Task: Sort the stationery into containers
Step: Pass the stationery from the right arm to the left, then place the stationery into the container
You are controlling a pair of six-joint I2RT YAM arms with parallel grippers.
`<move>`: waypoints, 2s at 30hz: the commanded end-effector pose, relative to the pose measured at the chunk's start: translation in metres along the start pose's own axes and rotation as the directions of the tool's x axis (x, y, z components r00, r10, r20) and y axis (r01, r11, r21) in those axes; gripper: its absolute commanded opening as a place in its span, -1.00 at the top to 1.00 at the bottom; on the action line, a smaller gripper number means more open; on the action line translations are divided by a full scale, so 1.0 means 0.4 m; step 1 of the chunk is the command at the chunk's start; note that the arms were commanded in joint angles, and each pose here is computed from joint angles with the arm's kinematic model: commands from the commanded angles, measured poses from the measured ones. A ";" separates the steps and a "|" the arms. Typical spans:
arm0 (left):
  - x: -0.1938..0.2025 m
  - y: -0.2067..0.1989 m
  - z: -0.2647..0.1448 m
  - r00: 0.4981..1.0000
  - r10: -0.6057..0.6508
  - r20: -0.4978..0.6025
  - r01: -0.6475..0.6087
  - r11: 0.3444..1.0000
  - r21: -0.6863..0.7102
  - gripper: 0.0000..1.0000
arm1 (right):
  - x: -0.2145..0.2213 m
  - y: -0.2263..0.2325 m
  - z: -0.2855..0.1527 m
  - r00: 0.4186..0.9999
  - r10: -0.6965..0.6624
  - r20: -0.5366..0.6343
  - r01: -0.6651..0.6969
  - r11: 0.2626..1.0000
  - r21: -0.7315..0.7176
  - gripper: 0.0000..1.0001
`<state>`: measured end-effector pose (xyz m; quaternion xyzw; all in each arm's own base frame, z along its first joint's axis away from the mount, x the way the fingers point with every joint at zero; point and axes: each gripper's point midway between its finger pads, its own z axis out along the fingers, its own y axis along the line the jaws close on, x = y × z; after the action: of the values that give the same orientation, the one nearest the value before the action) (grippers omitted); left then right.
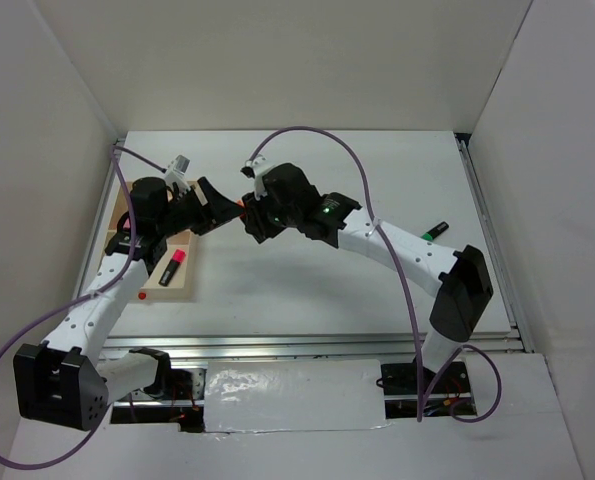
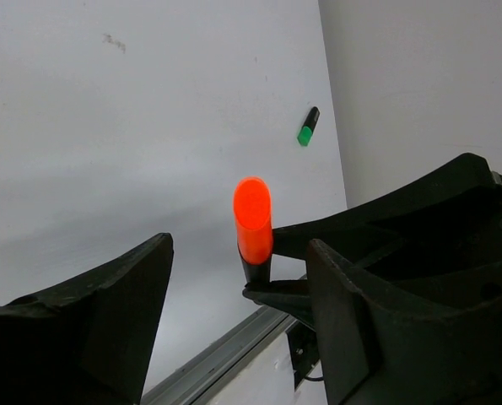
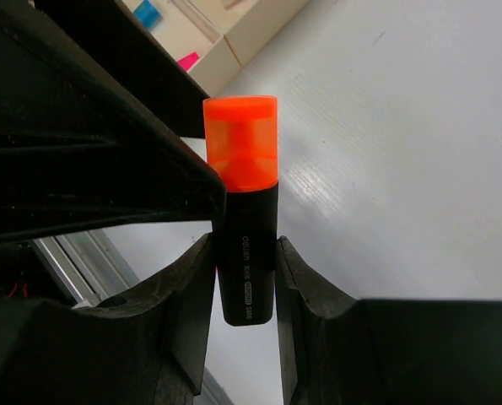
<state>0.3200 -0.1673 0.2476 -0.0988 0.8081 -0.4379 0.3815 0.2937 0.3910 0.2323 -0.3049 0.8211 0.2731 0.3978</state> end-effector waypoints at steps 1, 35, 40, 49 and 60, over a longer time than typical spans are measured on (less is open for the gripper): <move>-0.004 -0.012 0.007 1.000 0.008 0.015 -0.009 0.999 0.035 -0.49 | -0.084 0.031 -0.011 0.996 0.003 0.090 -0.003 1.000 -0.010 1.00; -0.075 0.296 -0.234 0.893 0.324 -0.312 -0.439 0.780 -0.446 1.00 | 0.042 -0.319 -0.203 0.997 0.073 -0.001 -0.072 0.988 0.134 -0.50; -0.053 0.421 -0.283 0.885 0.230 -0.405 -0.435 0.717 -0.545 1.00 | 0.116 -0.458 -0.276 0.983 0.182 0.008 -0.178 0.946 0.270 -0.44; -0.116 0.484 -0.249 0.856 0.288 -0.431 -0.505 0.650 -0.569 0.92 | 0.240 -0.645 -0.399 0.945 0.326 0.026 -0.298 0.825 0.480 -0.37; -0.078 0.607 -0.249 0.825 0.209 -0.524 -0.541 0.558 -0.629 0.71 | 0.397 -0.854 -0.550 0.764 0.614 0.199 -0.519 0.401 0.755 -0.44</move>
<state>0.3113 0.0468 0.1117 0.0123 0.9754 -0.0028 0.2201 0.3590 -0.0078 0.1600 0.1069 0.9292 0.0354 0.3521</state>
